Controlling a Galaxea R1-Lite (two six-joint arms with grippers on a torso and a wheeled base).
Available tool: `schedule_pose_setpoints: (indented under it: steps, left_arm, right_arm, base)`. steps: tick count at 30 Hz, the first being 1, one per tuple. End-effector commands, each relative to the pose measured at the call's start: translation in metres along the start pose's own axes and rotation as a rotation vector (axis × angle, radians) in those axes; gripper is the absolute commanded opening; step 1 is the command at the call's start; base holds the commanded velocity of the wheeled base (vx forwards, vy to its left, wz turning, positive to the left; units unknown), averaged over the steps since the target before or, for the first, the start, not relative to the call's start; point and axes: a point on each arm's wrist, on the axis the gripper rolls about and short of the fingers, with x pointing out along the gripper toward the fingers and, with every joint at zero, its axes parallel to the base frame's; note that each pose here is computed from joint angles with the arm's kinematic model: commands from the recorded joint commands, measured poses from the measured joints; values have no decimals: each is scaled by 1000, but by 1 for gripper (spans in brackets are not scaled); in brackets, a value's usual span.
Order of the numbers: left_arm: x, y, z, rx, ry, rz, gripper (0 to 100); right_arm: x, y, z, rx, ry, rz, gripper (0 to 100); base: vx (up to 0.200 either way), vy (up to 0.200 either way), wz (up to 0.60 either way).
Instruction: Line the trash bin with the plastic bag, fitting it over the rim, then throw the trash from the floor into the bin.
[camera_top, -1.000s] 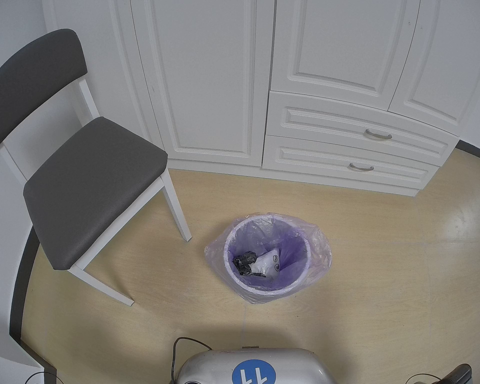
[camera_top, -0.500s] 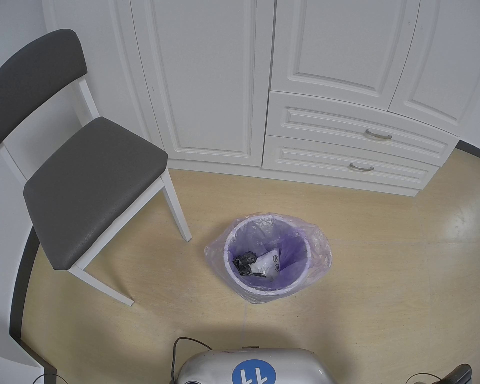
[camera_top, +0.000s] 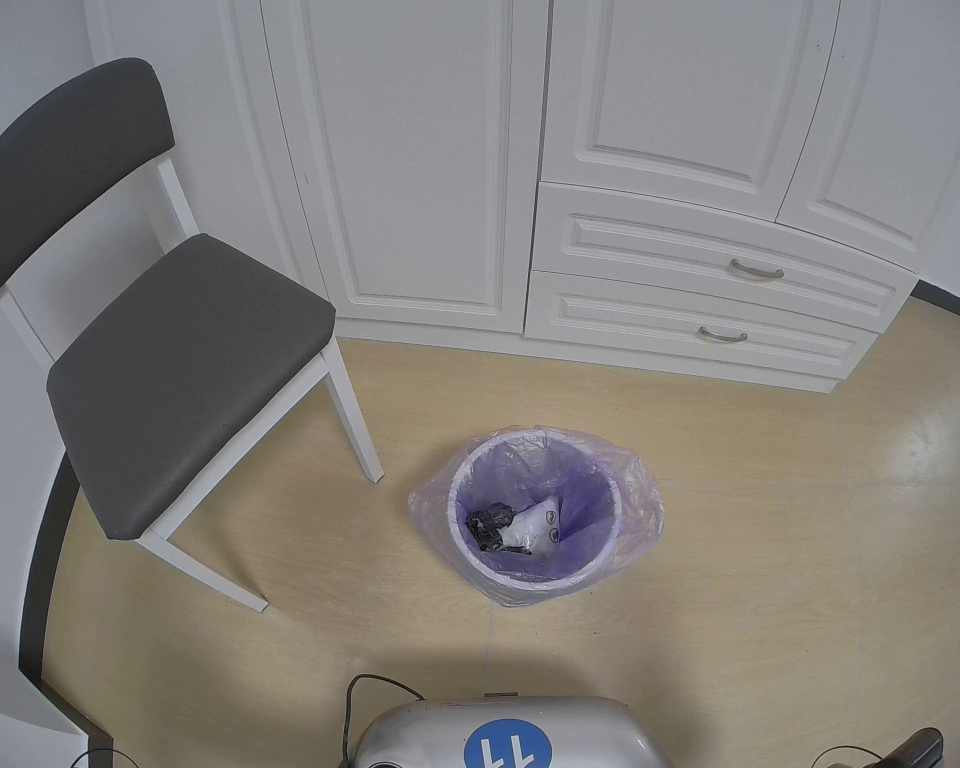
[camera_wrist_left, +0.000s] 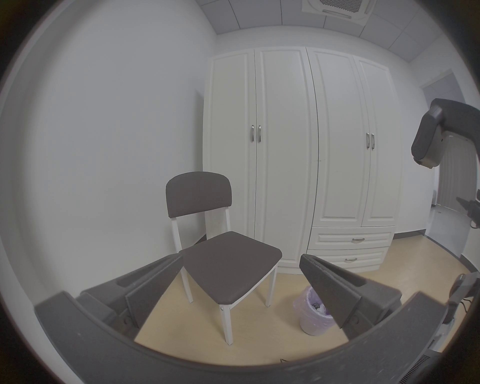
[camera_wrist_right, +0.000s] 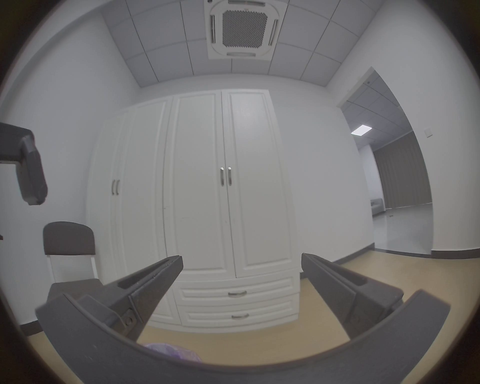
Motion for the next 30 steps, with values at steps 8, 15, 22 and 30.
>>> schedule_pose_setpoints:
  steps: [8, 15, 22, 30]
  left_arm:
    - [45, -3, -59, -7, -49, -6, 100]
    - [57, -3, -93, -4, -3, -4, 100]
    - [61, -2, -120, -22, 81, -1, 100]
    - [61, -2, -137, -78, 183, 8, 100]
  right_arm:
    - [-2, -1, -71, -72, 19, 86, 100]
    - [-4, -1, -89, -98, 92, 145, 100]
    - [-8, -2, -107, -119, 277, 151, 100]
    - [-15, -5, -126, -147, 474, 148, 100]
  base:
    - [0, 0, 0]
    - [0, 0, 0]
    - [0, 0, 0]
    - [0, 0, 0]
